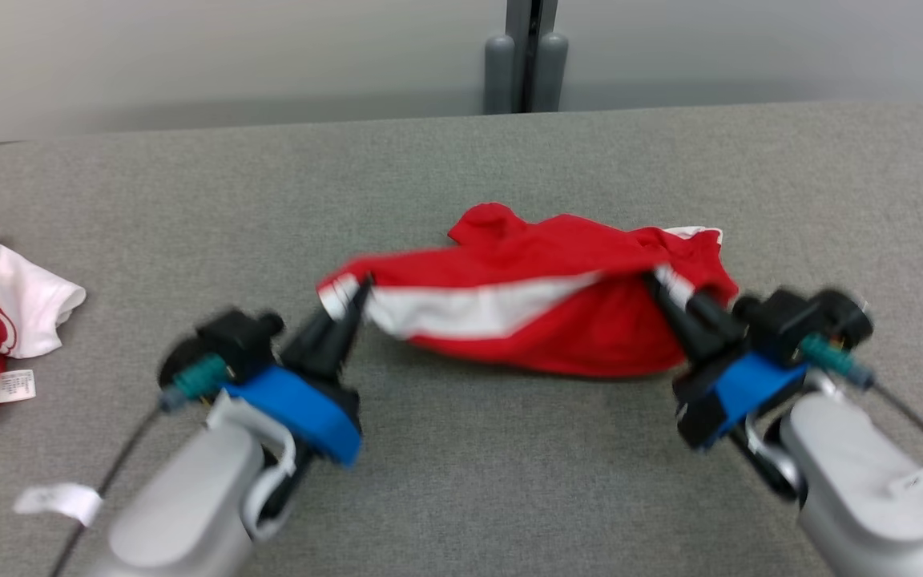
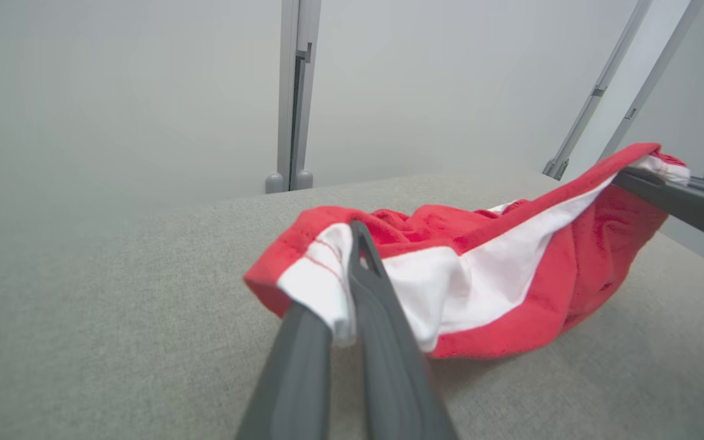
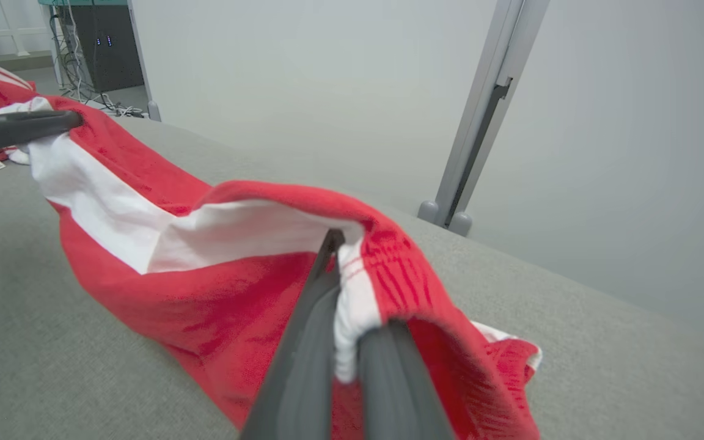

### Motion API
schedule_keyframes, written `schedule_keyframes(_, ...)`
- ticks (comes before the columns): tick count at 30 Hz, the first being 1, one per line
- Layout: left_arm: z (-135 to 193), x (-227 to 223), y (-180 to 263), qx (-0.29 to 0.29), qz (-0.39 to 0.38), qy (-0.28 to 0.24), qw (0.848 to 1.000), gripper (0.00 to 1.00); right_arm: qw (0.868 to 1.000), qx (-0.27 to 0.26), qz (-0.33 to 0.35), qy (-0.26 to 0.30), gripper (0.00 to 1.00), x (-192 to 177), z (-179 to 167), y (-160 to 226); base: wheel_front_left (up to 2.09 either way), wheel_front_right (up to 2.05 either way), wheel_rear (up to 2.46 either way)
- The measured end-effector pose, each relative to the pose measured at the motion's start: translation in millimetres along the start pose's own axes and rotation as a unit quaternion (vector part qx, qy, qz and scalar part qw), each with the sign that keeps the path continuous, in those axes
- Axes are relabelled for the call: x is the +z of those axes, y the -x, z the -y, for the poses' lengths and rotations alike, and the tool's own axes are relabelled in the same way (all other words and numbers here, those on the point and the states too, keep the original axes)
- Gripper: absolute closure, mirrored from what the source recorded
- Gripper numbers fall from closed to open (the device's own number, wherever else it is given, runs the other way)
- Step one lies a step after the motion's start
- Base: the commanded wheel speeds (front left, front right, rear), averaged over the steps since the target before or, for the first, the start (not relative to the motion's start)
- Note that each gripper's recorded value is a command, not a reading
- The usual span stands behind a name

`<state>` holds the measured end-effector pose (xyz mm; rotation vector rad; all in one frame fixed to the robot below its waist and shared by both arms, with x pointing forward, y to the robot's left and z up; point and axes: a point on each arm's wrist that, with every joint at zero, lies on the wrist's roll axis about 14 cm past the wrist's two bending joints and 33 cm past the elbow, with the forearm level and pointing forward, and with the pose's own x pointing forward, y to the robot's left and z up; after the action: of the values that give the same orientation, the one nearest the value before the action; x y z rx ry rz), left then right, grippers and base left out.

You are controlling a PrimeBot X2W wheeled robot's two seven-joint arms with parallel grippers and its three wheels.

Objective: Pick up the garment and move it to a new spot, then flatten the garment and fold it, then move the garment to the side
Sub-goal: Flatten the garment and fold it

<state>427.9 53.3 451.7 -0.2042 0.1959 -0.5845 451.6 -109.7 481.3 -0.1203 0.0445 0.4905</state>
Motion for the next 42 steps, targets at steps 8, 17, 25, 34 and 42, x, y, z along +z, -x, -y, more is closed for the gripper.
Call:
schedule_keyframes(8, -29, 120, -72, -0.016, 0.123, -0.044, 0.991, 1.00, 0.993, -0.034, 0.112, -0.001, 1.00, 98, 57, -56, 0.00, 0.00, 0.00)
schedule_keyframes(17, -54, 213, -137, -0.020, 0.197, -0.088, 0.976, 1.00, 0.979, -0.068, 0.186, -0.055, 1.00, 169, 110, -114, 0.00, 0.00, 0.00)
schedule_keyframes(25, -48, 245, -148, -0.031, 0.230, -0.109, 0.967, 1.00, 0.973, -0.075, 0.212, -0.045, 1.00, 197, 126, -132, 0.00, 0.00, 0.00)
schedule_keyframes(34, -62, 155, -147, -0.026, 0.152, -0.060, 0.986, 1.00, 0.988, -0.048, 0.130, -0.071, 1.00, 112, 106, -139, 0.00, 0.00, 0.00)
schedule_keyframes(42, -75, 67, -90, 0.020, 0.091, 0.012, 0.996, 1.00, 0.991, -0.022, 0.061, -0.117, 1.00, 32, 64, -93, 0.00, 0.00, 0.00)
